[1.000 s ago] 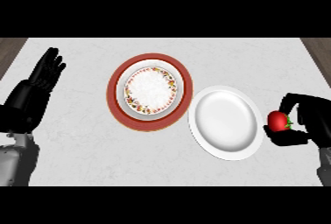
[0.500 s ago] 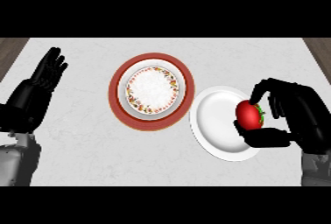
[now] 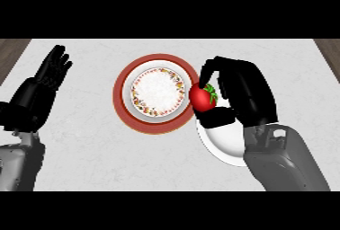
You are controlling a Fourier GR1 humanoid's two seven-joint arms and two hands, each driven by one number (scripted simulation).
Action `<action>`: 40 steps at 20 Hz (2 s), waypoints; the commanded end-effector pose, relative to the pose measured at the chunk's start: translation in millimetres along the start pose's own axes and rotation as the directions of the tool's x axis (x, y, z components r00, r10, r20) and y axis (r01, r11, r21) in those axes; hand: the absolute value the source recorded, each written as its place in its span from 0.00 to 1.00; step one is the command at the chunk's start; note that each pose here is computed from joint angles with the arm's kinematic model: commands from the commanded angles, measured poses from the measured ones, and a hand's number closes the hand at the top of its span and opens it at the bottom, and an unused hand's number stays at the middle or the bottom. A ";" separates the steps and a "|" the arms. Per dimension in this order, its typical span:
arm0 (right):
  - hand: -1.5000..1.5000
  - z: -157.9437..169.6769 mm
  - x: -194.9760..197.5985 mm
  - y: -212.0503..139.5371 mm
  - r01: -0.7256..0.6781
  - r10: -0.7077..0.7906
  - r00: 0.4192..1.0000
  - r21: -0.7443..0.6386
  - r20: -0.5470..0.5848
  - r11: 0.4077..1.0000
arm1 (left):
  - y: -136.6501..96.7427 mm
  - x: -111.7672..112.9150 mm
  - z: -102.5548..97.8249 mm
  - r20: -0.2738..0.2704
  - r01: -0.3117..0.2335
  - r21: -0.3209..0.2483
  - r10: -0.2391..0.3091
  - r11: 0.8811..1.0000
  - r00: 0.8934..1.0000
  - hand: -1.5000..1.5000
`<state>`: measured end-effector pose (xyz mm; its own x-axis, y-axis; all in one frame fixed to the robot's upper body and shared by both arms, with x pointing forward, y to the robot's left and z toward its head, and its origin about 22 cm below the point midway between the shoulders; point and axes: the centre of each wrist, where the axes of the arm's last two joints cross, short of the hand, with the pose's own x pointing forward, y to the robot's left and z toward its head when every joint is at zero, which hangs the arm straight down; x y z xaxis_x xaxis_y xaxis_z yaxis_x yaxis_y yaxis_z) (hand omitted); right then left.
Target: Pick the tomato from the plate and place it in the plate
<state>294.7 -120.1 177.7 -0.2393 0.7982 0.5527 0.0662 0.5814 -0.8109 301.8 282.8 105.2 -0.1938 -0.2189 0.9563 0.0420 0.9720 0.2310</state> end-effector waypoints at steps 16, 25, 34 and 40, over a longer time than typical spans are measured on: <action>1.00 -104.0 18.3 114.3 -0.049 0.059 0.991 0.080 -0.120 0.996 | -38.0 6.0 1.9 0.043 0.000 -0.047 0.002 0.999 0.999 0.50; 0.00 -107.1 -3.7 131.9 0.098 -0.073 0.965 0.091 -0.253 0.991 | -25.6 22.2 -34.9 0.042 -0.006 -0.079 0.009 0.997 0.999 0.50; 0.00 -112.7 4.0 122.2 0.335 -0.344 0.929 -0.082 -0.134 0.939 | -27.0 18.9 -25.1 0.050 -0.018 -0.090 0.023 0.996 0.998 0.50; 0.00 -119.3 -6.3 110.3 0.533 -0.549 0.830 -0.145 -0.099 0.833 | -12.4 0.5 -16.0 0.016 0.002 -0.048 -0.001 0.999 1.000 0.50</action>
<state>414.1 -33.8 105.5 -0.1187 0.4691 0.8751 0.0564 0.8831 -0.4658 318.8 255.7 111.3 -0.2275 -0.2088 0.9511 0.1117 0.9647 0.2385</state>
